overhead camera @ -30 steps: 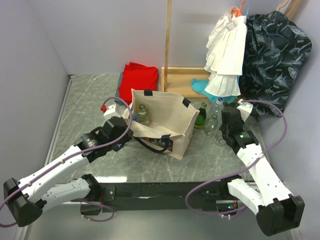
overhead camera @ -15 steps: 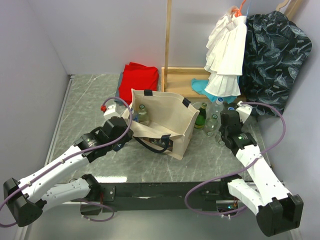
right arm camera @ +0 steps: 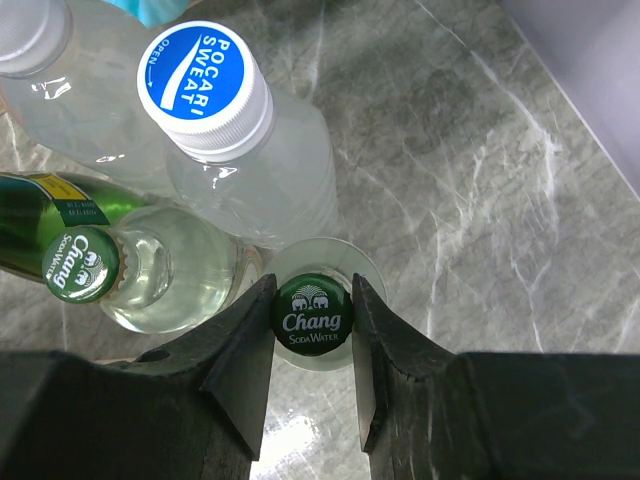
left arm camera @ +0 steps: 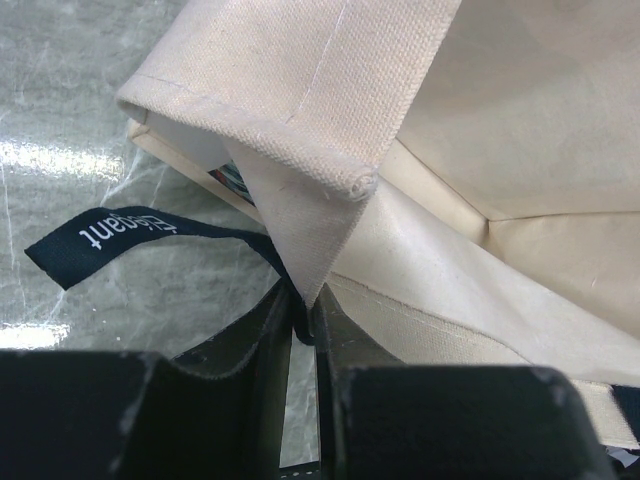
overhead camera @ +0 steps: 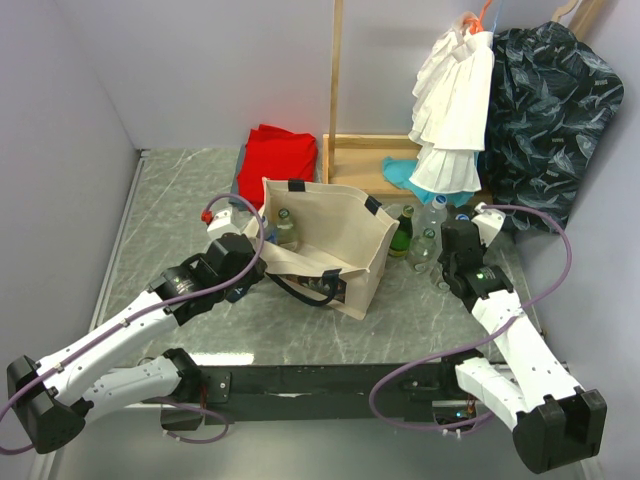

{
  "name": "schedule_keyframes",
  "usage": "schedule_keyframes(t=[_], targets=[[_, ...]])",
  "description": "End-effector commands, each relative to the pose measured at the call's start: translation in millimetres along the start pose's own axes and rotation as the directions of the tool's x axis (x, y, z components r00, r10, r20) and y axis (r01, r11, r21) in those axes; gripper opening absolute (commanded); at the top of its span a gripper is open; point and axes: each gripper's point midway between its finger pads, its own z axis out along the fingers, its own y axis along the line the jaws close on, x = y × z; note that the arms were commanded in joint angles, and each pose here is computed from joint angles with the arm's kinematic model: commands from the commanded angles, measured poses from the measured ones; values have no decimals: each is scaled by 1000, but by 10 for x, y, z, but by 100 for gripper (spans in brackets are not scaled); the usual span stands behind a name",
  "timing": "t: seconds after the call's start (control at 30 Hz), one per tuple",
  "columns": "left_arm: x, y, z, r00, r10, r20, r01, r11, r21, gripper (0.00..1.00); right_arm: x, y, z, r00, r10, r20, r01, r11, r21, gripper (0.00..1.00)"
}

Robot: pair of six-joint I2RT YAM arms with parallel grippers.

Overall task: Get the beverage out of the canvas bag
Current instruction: Place the drink at the center of the board.

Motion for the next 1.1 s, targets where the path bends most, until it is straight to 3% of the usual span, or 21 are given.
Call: schedule_keyframes(t=[0.0, 0.13, 0.53, 0.63, 1.07], targets=[[-28, -114, -27, 1000, 9, -7, -8, 999, 38, 19, -414, 64, -57, 983, 123, 136, -121, 992, -24, 14], [-33, -125, -25, 1000, 8, -8, -8, 999, 40, 18, -404, 80, -54, 984, 123, 132, -120, 992, -32, 25], [-35, -121, -28, 1000, 8, -7, -8, 999, 39, 19, -424, 81, -64, 984, 119, 133, -116, 993, -34, 40], [-37, -131, -24, 1000, 7, -7, -7, 999, 41, 19, -430, 82, -79, 984, 121, 133, -117, 992, -38, 51], [-31, -102, -31, 1000, 4, -4, -4, 999, 35, 19, -486, 64, -129, 981, 130, 146, -125, 991, -44, 53]])
